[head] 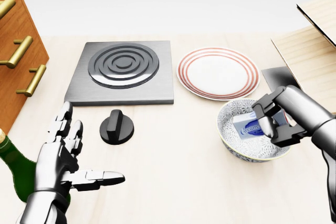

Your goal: Pick up the cream cheese and put it in the bowl.

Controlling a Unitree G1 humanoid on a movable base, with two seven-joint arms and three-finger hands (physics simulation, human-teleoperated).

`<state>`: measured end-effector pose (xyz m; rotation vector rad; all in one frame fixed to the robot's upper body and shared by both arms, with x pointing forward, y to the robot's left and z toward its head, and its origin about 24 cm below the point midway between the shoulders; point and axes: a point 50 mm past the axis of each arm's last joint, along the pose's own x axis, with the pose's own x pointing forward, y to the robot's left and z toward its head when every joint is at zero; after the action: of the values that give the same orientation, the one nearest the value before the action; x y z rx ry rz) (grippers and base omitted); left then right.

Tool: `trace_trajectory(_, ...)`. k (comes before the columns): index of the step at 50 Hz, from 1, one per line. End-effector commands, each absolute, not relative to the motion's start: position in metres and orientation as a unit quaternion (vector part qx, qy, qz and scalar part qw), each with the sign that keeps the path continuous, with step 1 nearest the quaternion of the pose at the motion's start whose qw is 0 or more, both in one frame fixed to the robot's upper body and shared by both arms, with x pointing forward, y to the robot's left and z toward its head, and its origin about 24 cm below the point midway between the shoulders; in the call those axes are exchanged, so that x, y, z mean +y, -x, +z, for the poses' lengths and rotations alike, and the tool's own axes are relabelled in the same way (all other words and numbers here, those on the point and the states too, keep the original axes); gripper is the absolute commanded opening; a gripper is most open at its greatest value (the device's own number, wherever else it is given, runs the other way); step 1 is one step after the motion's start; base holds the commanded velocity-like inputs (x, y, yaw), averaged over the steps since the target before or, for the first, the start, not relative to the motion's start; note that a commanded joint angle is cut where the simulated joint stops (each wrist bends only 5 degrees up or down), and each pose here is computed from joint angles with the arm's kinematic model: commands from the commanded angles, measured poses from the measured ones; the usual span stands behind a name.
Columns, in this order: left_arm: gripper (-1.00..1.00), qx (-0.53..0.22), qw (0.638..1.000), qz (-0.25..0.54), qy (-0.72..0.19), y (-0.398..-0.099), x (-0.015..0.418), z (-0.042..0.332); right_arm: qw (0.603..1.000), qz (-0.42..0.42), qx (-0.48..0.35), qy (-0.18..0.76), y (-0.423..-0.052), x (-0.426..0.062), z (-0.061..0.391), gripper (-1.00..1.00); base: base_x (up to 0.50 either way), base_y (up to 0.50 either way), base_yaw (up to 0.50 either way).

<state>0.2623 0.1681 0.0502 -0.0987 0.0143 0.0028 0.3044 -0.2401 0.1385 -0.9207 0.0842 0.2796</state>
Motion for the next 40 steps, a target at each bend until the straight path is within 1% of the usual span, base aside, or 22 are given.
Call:
trace_trajectory(1,1.00,0.003,0.999,0.002,0.051,-0.262,0.168,0.052,0.882,0.111,0.063,0.455,-0.312,-0.247,0.133,-1.00,0.00,0.00,0.00)
trace_trajectory(25,1.00,0.002,0.998,0.003,0.055,-0.262,0.170,0.052,0.893,0.095,0.088,0.430,-0.321,-0.255,0.117,-1.00,0.00,0.00,0.00)
trace_trajectory(40,1.00,0.000,0.998,0.003,0.056,-0.263,0.170,0.053,0.889,0.092,0.104,0.436,-0.321,-0.258,0.110,-1.00,0.00,0.00,0.00)
